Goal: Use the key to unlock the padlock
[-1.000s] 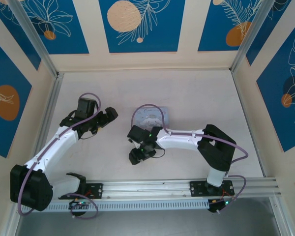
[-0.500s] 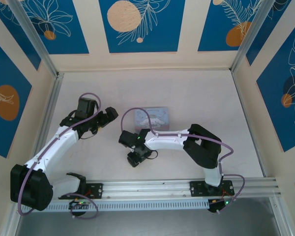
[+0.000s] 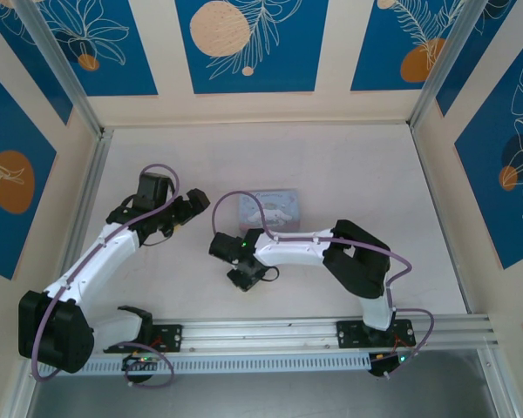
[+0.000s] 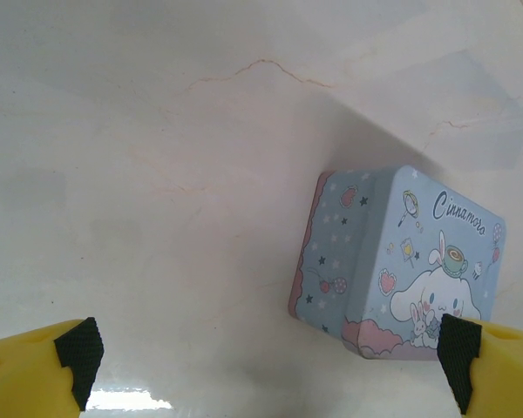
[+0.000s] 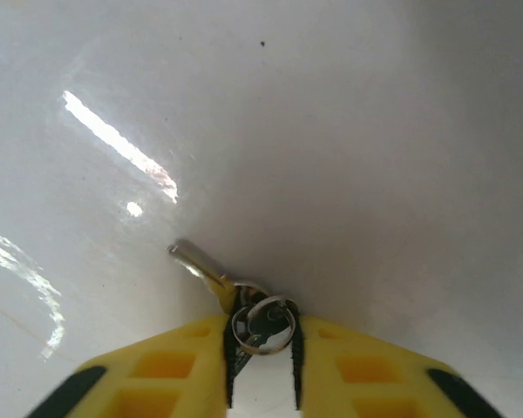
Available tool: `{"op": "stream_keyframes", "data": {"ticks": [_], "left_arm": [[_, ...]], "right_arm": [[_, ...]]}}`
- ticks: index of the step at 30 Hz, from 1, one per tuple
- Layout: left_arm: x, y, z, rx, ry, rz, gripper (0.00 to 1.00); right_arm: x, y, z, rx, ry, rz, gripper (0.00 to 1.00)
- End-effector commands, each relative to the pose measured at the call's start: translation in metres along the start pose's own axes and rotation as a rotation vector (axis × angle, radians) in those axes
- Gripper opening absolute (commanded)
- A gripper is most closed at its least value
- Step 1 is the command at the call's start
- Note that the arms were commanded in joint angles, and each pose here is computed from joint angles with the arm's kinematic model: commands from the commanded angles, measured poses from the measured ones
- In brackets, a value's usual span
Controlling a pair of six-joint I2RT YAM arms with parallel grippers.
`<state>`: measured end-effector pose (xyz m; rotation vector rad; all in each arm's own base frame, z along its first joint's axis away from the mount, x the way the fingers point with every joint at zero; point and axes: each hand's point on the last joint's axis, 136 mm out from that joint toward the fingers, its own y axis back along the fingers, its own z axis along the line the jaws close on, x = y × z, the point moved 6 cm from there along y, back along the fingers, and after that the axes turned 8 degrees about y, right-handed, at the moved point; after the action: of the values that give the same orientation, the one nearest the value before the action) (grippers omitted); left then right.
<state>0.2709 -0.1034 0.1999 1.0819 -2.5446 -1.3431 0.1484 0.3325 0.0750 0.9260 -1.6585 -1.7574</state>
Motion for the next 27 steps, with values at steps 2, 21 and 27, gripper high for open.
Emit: {"op": "stream_keyframes", "data": {"ticks": [2,21,27], "left_arm": [[-0.004,-0.001,-0.003,0.017,0.007,0.004,1.00],[0.002,-0.004,-0.007,0.082,0.032,0.043,1.00],[0.014,-0.013,-0.008,0.130,0.072,0.091,1.00]], "right_arm": [[0.012,-0.010,-0.001,0.031,0.011,0.065,0.19],[0.012,0.026,-0.016,-0.007,-0.126,-0.043,0.00],[0.013,0.034,-0.029,-0.053,-0.246,-0.088,0.00]]}}
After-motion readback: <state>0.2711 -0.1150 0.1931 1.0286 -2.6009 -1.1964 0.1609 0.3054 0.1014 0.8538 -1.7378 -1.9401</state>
